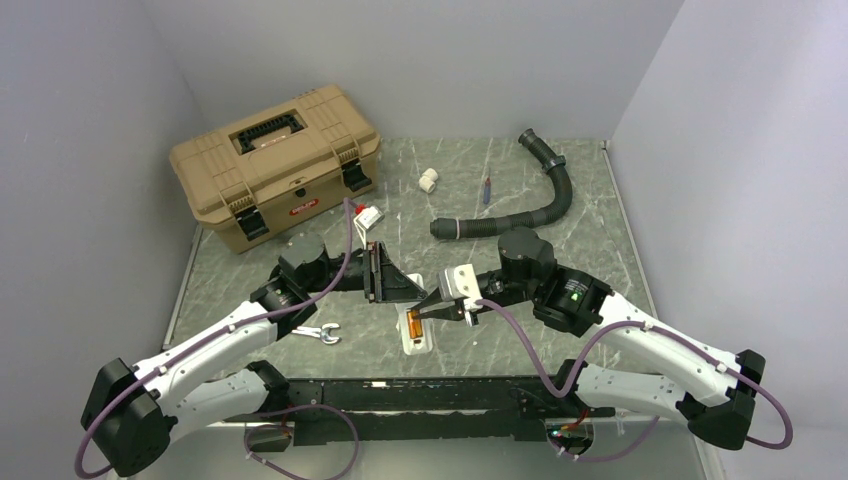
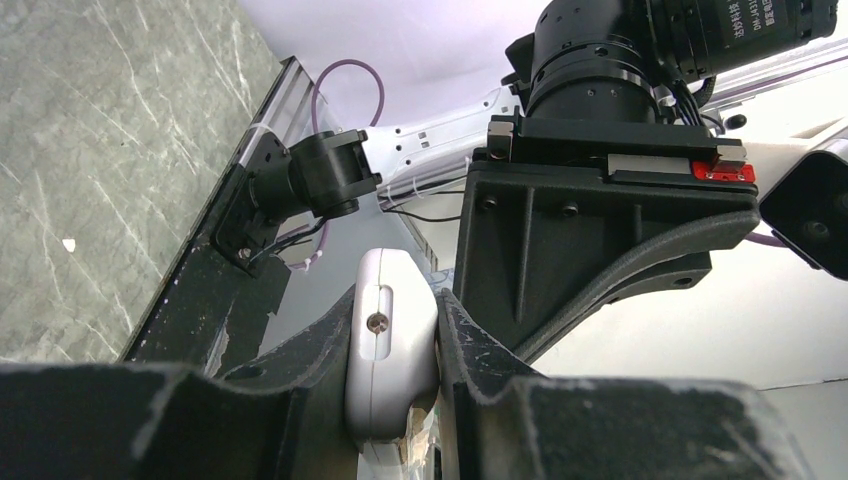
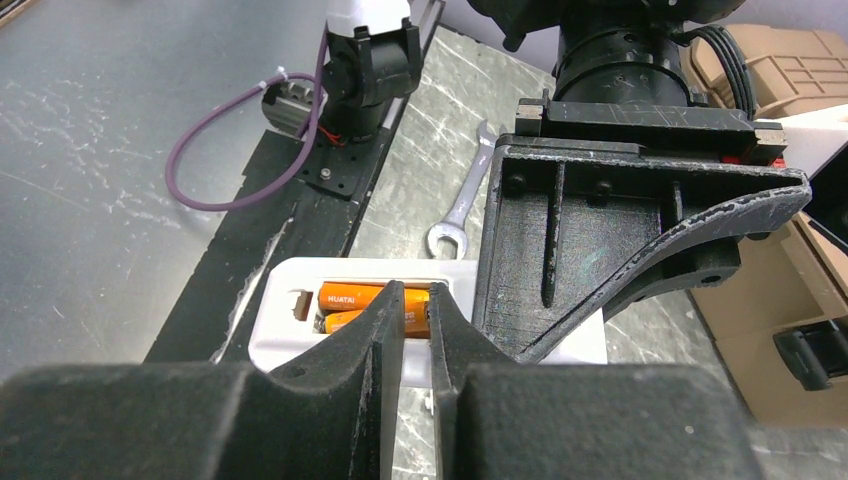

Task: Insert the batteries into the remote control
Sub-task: Load the battery into the remote control.

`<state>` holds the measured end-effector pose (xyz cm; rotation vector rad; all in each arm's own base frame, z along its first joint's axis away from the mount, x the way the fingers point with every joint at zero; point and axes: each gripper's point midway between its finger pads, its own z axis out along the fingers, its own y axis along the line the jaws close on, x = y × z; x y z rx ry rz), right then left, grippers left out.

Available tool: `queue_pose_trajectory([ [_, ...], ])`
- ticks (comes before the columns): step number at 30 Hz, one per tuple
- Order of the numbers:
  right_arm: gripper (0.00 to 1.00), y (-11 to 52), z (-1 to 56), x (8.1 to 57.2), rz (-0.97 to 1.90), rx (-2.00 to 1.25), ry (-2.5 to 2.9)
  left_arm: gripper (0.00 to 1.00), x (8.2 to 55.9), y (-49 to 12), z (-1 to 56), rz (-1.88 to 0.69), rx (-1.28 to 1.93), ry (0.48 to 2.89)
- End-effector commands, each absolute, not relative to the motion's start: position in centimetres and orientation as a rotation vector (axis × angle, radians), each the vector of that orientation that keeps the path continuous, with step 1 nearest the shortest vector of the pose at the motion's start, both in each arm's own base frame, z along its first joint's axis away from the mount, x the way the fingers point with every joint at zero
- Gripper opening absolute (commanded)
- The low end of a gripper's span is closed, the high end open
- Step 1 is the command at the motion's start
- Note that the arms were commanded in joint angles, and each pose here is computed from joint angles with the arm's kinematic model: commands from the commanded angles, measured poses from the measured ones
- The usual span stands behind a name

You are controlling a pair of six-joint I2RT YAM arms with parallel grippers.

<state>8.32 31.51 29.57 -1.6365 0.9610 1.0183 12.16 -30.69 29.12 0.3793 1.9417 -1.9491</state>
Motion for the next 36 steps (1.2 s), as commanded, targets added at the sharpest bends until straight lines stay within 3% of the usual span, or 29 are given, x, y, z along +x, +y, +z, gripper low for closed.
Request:
queue_pose_trajectory([
  [1, 0.16, 31.4, 30.2, 8.2, 1.014, -1.648, 0.941, 0.00, 11.9, -30.6, 33.1, -1.975, 0.447, 1.772],
  [36, 0.07, 29.6, 26.3, 6.9, 1.056, -1.767, 1.108, 0.00, 13.3, -31.0, 35.6, -1.981, 0.390, 1.685],
])
